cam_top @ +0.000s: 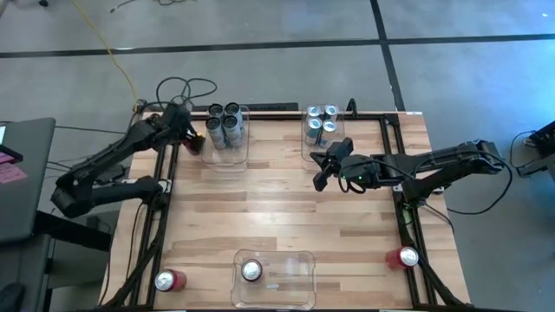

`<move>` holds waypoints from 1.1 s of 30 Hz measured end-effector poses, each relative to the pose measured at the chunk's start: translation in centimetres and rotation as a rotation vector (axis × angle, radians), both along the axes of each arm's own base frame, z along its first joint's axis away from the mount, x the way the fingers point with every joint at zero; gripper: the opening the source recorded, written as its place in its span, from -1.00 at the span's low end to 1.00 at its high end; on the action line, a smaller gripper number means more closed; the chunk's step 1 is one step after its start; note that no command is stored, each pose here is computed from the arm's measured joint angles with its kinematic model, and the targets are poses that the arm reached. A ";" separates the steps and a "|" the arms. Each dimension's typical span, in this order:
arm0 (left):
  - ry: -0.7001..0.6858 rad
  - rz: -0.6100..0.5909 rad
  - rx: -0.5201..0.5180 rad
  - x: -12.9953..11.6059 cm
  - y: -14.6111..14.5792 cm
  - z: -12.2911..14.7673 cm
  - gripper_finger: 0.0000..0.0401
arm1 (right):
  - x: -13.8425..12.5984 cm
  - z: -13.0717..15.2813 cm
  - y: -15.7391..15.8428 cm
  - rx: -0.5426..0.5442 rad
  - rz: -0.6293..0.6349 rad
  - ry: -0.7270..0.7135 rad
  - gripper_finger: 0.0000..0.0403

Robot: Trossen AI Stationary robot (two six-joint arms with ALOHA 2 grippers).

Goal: Sort soda cans
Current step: Put the top left red and black soda can into the bottom transparent bin

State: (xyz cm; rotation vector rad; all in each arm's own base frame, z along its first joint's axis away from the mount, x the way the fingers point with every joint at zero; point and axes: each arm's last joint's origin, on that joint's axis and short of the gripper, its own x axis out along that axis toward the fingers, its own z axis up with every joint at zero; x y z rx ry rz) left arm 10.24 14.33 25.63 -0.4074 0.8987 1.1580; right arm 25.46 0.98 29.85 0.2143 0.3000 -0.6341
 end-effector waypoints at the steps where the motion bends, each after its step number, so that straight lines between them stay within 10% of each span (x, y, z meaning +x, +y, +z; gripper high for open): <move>1: -0.003 0.000 0.002 0.0 0.0 0.0 0.81 | 0.0 0.0 -0.1 0.000 -0.003 0.000 -0.84; 33: 0.053 0.156 -0.072 1.7 1.8 -2.6 0.81 | 0.0 0.0 -0.4 0.002 -0.016 0.000 -0.84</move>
